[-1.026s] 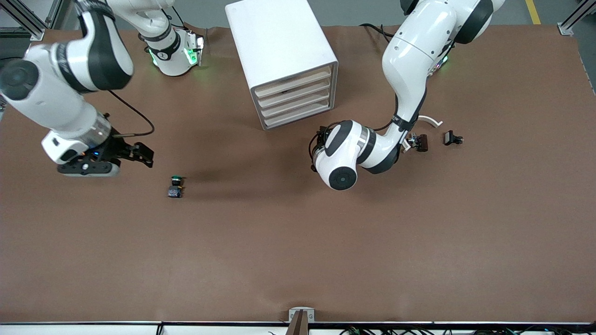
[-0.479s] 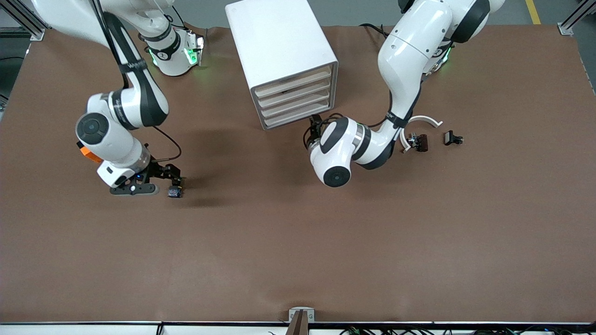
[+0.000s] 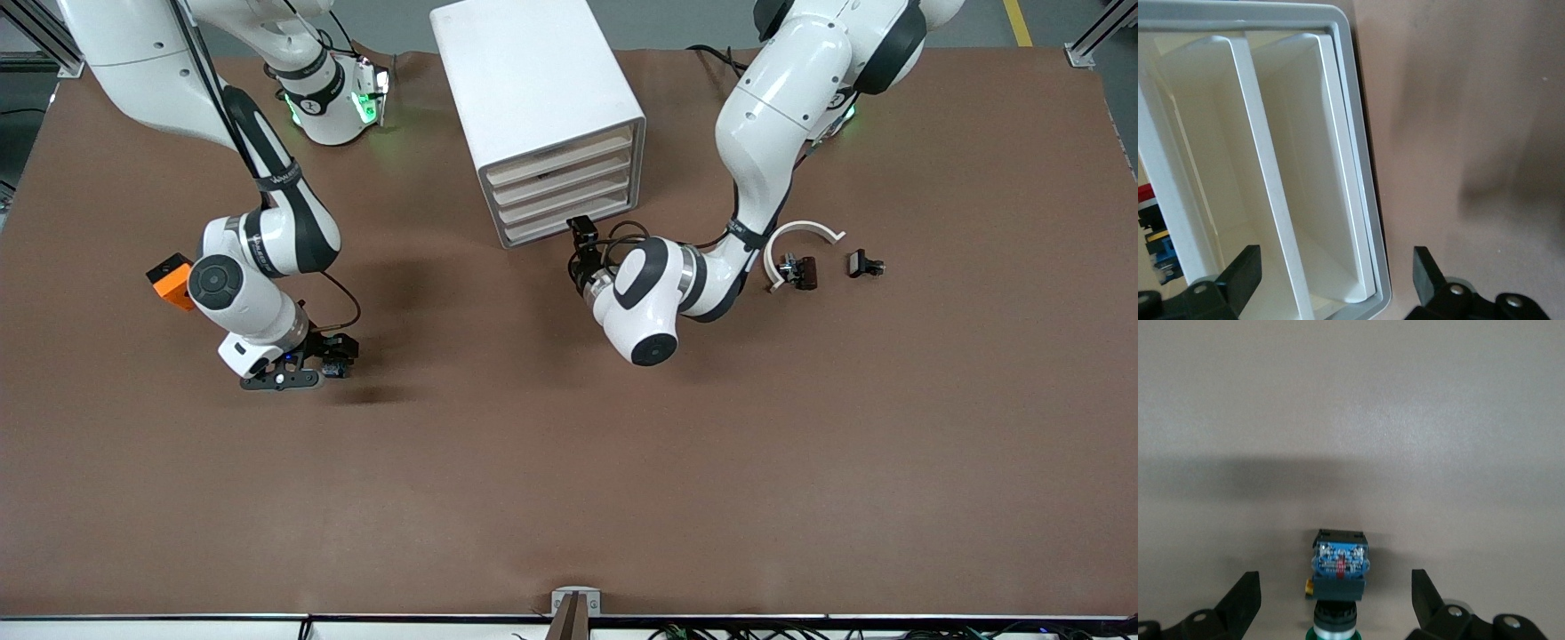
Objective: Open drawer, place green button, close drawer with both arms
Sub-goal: 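Grasp the black-and-green button with the right gripper, then pull the white drawer open with the left gripper while the right gripper lifts the button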
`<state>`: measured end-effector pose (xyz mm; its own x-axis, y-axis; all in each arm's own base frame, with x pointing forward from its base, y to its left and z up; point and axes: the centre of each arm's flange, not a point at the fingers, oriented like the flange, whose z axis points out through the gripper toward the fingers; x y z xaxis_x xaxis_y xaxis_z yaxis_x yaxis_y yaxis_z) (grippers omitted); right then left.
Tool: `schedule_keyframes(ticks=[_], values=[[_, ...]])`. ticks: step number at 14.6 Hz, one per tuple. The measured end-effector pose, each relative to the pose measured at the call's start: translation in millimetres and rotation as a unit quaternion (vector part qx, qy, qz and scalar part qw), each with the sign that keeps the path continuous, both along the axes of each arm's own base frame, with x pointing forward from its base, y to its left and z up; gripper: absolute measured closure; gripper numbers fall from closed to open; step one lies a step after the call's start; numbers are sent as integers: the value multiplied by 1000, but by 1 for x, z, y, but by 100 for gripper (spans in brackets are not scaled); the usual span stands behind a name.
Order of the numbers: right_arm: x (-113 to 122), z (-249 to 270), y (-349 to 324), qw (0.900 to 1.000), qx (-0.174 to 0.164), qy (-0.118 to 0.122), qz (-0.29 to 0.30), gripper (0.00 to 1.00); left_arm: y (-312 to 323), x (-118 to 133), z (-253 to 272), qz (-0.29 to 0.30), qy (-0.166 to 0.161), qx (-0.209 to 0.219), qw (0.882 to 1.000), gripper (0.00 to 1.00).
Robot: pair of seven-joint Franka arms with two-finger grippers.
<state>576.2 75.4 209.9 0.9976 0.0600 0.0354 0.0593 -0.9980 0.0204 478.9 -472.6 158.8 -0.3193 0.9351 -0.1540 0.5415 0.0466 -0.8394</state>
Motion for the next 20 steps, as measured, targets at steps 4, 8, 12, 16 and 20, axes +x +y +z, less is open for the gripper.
schedule_keyframes(ticks=[4,8,12,16,20], values=[[11,-1,-6,1000,1,-5,-7,0,-3,-7,-11,8,21,0,1000,18],[13,-13,-9,1000,1,2,-27,0,-21,-30,-11,-17,38,2,999,23],[14,-18,-8,999,2,4,-41,0,-33,-47,-9,-34,48,7,998,33],[14,-21,-8,999,2,4,-43,12,-35,-52,-9,-35,60,19,997,54],[14,-22,-8,999,3,2,-43,56,-37,-57,-9,-40,67,24,997,65]])
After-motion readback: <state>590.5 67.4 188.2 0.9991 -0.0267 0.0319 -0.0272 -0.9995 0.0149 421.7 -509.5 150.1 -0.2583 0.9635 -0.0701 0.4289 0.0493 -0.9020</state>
